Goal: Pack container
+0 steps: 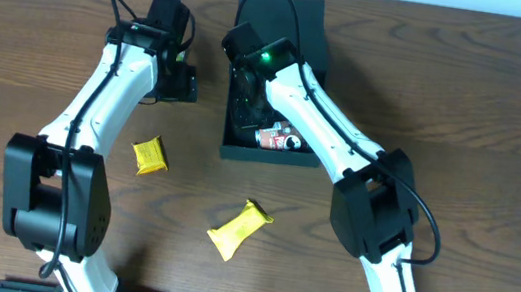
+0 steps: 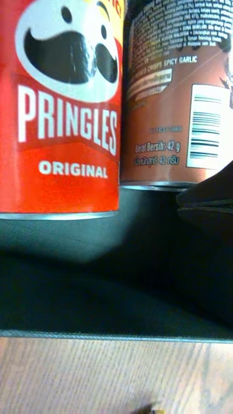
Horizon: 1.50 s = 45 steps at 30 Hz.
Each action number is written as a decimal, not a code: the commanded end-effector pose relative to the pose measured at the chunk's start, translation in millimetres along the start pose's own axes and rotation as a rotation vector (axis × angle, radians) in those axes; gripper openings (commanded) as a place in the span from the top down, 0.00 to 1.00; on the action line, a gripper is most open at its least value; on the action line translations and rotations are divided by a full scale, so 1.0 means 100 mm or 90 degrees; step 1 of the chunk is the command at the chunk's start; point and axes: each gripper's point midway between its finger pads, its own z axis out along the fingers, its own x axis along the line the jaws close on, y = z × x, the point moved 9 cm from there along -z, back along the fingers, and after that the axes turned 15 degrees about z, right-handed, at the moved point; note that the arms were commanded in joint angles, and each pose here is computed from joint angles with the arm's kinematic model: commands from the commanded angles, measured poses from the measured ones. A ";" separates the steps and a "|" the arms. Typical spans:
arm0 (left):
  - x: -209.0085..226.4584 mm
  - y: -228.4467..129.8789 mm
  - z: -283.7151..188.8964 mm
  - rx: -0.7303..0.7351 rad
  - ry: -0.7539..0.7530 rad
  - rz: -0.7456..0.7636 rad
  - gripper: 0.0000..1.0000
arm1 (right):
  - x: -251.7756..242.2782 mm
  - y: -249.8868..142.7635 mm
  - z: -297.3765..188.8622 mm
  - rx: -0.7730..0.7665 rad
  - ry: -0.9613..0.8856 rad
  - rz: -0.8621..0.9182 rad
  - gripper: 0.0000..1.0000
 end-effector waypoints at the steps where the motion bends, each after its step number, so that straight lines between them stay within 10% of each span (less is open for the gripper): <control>1: 0.07 0.03 -0.12 -0.021 0.014 -0.002 0.05 | -0.01 -0.01 -0.04 0.010 0.013 0.015 0.99; 45: 0.06 0.02 -0.12 -0.017 0.007 -0.007 0.05 | -0.22 0.15 0.19 -0.086 -0.090 0.030 0.98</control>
